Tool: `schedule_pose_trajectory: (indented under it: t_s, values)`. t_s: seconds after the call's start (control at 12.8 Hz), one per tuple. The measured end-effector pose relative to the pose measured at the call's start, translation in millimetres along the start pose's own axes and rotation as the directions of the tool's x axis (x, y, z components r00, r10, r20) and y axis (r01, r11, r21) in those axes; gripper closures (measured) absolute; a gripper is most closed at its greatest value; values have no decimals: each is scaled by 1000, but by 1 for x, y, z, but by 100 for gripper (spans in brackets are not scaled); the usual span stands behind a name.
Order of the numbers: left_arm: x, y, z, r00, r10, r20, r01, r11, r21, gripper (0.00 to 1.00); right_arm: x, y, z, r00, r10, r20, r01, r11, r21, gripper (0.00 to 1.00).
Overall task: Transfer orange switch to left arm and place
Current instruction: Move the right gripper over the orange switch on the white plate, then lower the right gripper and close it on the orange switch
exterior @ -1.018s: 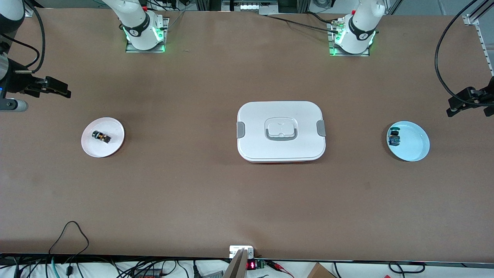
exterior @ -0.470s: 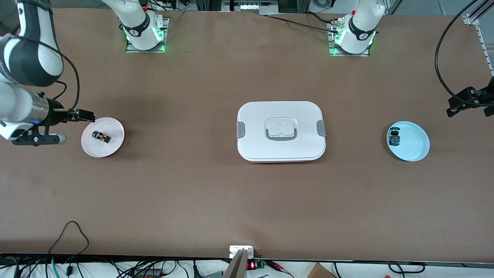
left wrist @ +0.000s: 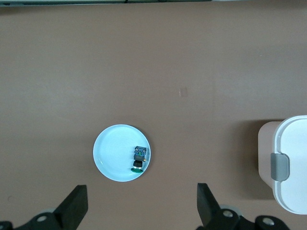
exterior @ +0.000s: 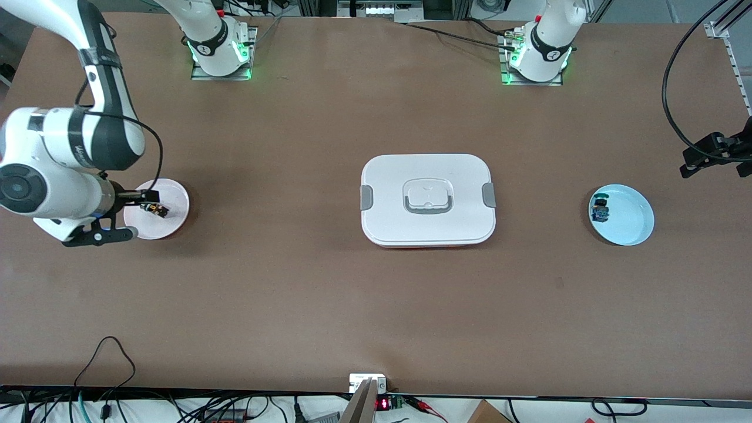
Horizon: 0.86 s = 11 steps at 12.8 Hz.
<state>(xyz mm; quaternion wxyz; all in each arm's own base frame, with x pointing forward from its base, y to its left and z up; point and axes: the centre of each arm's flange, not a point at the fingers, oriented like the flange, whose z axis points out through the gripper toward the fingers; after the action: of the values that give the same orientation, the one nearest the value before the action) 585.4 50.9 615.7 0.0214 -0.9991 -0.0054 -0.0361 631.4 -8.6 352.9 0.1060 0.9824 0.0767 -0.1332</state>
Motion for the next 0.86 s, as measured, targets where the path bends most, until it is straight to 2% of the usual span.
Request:
schedule_pose_trajectory:
  t_s: [0.39,0.7,0.86]
  values:
    - [0,0,0,1000,0,1,0,1000,0,0,-2,8,83,997,4,-83,-3,1000,9,0]
    - [0,0,1,1000,0,2,0,1000,0,0,-20,22,112,998,34,-55,-33,999,25,0]
    - [0,0,1,1000,0,2,0,1000,0,0,-31,21,126,996,87,-34,-86,996,33,0]
